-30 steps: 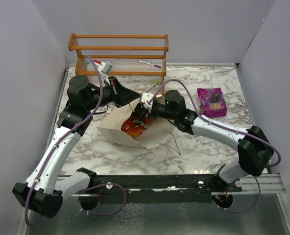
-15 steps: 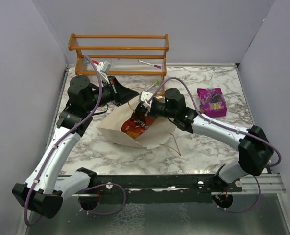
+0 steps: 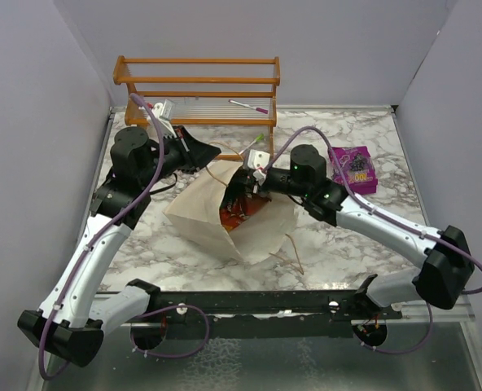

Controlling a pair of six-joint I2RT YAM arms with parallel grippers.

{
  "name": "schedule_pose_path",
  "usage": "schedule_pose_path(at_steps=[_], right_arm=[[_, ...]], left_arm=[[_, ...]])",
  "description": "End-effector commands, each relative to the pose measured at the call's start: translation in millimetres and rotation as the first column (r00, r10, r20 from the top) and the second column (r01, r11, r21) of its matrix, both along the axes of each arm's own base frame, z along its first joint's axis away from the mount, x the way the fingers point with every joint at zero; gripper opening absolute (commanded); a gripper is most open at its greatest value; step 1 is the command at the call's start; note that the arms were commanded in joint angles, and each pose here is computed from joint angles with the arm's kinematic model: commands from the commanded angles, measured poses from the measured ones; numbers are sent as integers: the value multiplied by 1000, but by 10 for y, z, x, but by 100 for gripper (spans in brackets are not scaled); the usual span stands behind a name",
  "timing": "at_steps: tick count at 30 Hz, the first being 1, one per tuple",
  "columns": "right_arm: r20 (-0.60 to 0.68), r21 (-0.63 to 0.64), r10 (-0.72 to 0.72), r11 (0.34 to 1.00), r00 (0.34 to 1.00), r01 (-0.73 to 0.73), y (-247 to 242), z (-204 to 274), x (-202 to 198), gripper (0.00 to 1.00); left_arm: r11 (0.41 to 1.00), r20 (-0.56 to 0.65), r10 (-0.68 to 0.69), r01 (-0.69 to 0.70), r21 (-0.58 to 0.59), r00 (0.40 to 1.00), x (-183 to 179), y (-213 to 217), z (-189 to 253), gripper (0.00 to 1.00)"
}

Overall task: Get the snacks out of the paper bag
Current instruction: Take out the snack from the paper bag.

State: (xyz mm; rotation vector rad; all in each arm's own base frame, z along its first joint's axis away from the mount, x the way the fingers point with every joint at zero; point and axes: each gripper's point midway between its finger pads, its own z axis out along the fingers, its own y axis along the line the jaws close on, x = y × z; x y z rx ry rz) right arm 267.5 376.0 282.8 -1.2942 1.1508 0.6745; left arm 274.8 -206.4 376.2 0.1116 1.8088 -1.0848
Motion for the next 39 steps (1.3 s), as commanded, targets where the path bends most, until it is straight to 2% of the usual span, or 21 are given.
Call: schedule_pose_path(at_steps=[1,13,20,25,33,39], right_arm=[[66,81,11,997,998,-17,-128,370,-186,1],[59,52,-6,999,998,3,-502,474,-485,1],[45,22,-70,997,997,70,-693,424,-509,1],[14,46,-61,997,998,60,-760,612,-623,1],[10,180,-88,980,996,84,-1046,1212,-881,1],[-27,346,-202,917,979,199,-1407,1758,-965,1]], left_arm=[[999,46,47,-47,1,998,-4,86,112,0],[998,73,64,-65,17,995,23,122,162,0],[998,100,60,-63,26,993,4,137,232,0],[995,100,84,-89,54,991,36,183,210,0],[991,102,103,-111,79,989,46,234,187,0],[989,103,109,-118,90,989,55,250,166,0]])
